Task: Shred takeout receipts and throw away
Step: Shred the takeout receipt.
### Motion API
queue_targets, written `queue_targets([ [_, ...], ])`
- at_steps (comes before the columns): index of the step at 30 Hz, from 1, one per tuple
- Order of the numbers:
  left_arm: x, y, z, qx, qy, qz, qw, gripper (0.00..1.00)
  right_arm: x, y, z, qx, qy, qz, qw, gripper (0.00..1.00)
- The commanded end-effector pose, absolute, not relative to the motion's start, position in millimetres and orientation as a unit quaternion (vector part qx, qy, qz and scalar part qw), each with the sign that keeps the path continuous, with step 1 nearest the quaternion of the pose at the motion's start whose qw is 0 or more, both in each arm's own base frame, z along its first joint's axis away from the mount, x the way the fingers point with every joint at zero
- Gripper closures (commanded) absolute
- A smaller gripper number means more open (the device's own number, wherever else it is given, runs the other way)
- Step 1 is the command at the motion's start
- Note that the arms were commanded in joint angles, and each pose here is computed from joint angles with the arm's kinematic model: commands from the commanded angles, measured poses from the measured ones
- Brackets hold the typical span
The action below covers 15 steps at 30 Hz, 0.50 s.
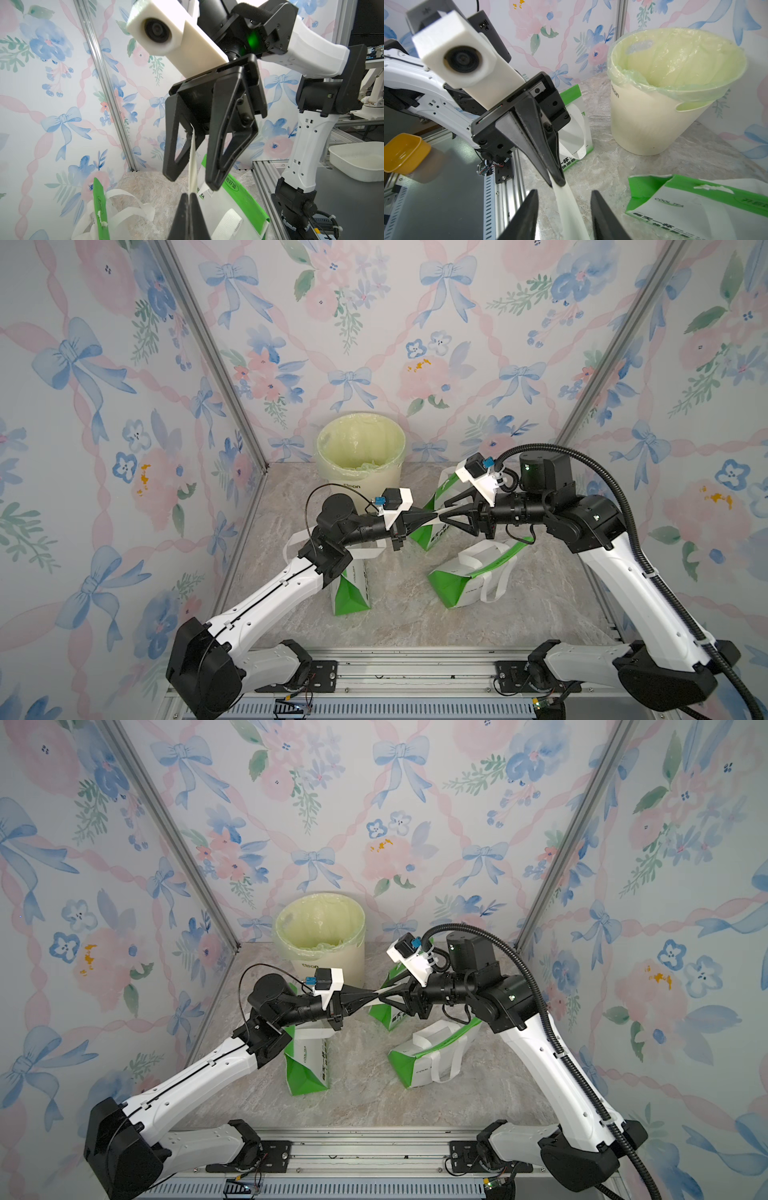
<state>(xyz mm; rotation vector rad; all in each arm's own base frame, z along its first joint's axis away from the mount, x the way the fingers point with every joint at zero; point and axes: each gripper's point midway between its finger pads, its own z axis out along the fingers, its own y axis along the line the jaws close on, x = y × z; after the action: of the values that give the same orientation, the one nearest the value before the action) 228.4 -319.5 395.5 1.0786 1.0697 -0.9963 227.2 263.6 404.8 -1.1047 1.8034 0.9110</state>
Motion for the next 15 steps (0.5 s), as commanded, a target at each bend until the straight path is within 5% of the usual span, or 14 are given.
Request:
queue_targets([
  [1,224.9,-321.9,399.7,0.478,0.453,-0.43,0.618,1.0,219.0,268.3,407.0,-0.442,0.709,0.382,0.395,0.66],
  [7,227.5,-321.1,399.1,0.477,0.455,-0.419,0.624,1.0,220.3,271.0,406.6,-0.436,0.709,0.391,0.393,0.68],
  [15,231.3,-321.1,396.6,0.481,0.46,-0.403,0.629,1.0,221.3,274.5,405.4,-0.431,0.711,0.4,0.385,0.94],
])
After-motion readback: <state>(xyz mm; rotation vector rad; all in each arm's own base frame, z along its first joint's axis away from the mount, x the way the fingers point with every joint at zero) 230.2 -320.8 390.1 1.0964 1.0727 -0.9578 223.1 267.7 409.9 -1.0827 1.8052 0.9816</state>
